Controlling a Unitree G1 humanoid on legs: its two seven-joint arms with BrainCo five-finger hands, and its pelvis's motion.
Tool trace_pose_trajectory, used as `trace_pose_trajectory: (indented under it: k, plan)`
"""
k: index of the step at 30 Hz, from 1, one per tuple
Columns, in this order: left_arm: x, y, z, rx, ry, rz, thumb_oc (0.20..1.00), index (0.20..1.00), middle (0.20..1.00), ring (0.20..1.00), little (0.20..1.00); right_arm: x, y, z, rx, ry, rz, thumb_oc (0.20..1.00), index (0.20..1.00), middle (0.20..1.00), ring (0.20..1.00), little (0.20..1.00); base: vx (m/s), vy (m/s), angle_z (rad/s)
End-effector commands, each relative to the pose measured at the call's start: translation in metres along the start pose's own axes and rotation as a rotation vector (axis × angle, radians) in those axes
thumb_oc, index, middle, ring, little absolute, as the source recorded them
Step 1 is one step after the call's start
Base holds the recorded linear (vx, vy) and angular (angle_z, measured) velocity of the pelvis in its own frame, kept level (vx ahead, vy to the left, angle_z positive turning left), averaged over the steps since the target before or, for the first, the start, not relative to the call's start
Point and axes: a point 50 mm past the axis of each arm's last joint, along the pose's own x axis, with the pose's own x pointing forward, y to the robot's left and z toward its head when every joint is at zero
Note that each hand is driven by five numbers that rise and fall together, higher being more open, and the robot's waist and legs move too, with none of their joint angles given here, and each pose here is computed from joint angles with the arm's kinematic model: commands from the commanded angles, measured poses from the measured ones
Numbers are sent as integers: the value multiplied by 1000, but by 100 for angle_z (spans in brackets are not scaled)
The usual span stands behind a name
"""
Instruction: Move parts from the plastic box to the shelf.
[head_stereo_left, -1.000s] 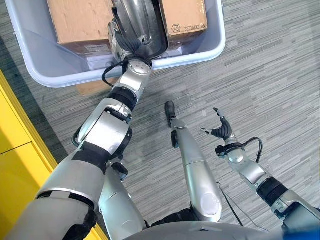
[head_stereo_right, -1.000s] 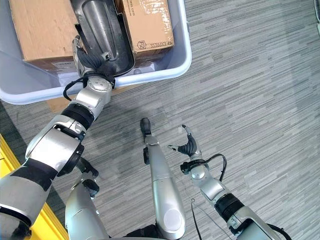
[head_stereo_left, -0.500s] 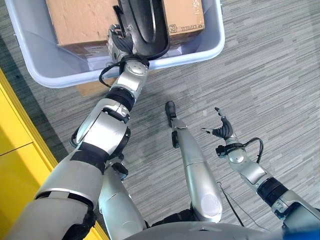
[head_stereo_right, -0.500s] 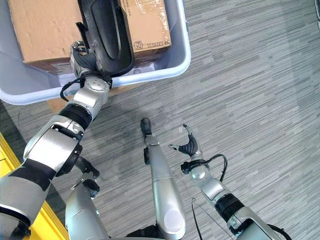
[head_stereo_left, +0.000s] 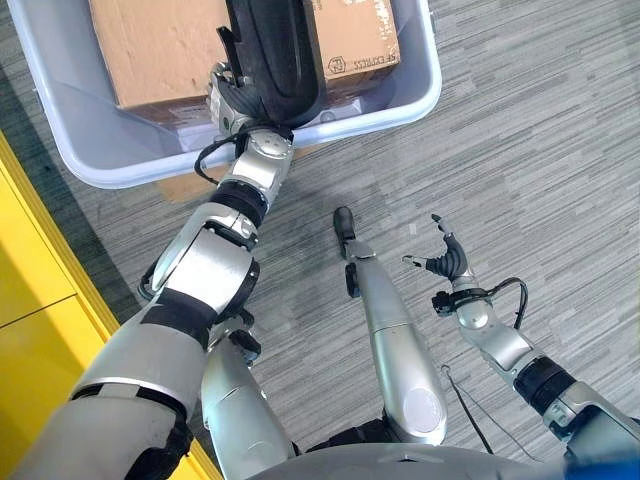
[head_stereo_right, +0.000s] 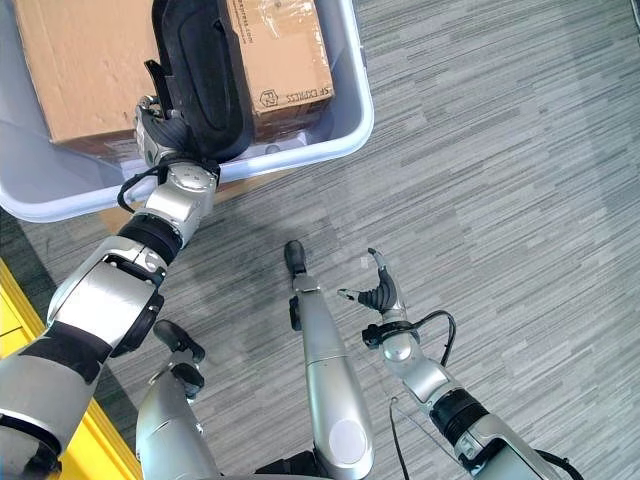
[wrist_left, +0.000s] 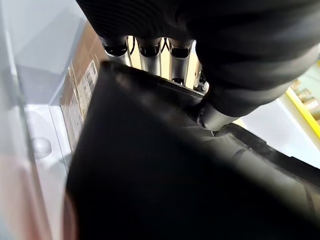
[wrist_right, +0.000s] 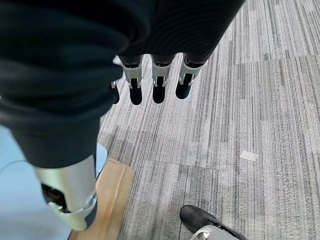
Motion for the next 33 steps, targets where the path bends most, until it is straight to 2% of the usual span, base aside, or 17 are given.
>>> trace_pose_trajectory:
  k: [1, 10, 14, 25, 33]
  plan:
    - [18, 46, -57, 102, 56, 179, 200, 200, 200, 200, 200, -14, -9, -10, -9, -9, -20, 1000, 1000, 1000, 1000, 1000, -39, 43, 0]
    - [6, 44, -30, 4, -264, 161, 200, 200, 200, 200, 200, -31, -13, -18, -53, -17, -19, 1000, 1000, 1000, 1000, 1000, -29, 75, 11]
    - [-3, 44, -31, -26, -327, 122, 200, 200, 200, 200, 200, -38, -15, -24, -80, -10, -11, 1000, 1000, 1000, 1000, 1000, 7, 113, 14]
    - [-37, 51, -64, -73, -366, 26, 200, 200, 200, 200, 200, -51, -20, -33, -130, -2, 19, 1000, 1000, 1000, 1000, 1000, 46, 116, 14]
    - [-74, 51, -85, -89, -320, -75, 200, 200, 200, 200, 200, -62, -9, -38, -141, 21, 159, 1000, 1000, 1000, 1000, 1000, 112, 116, 26]
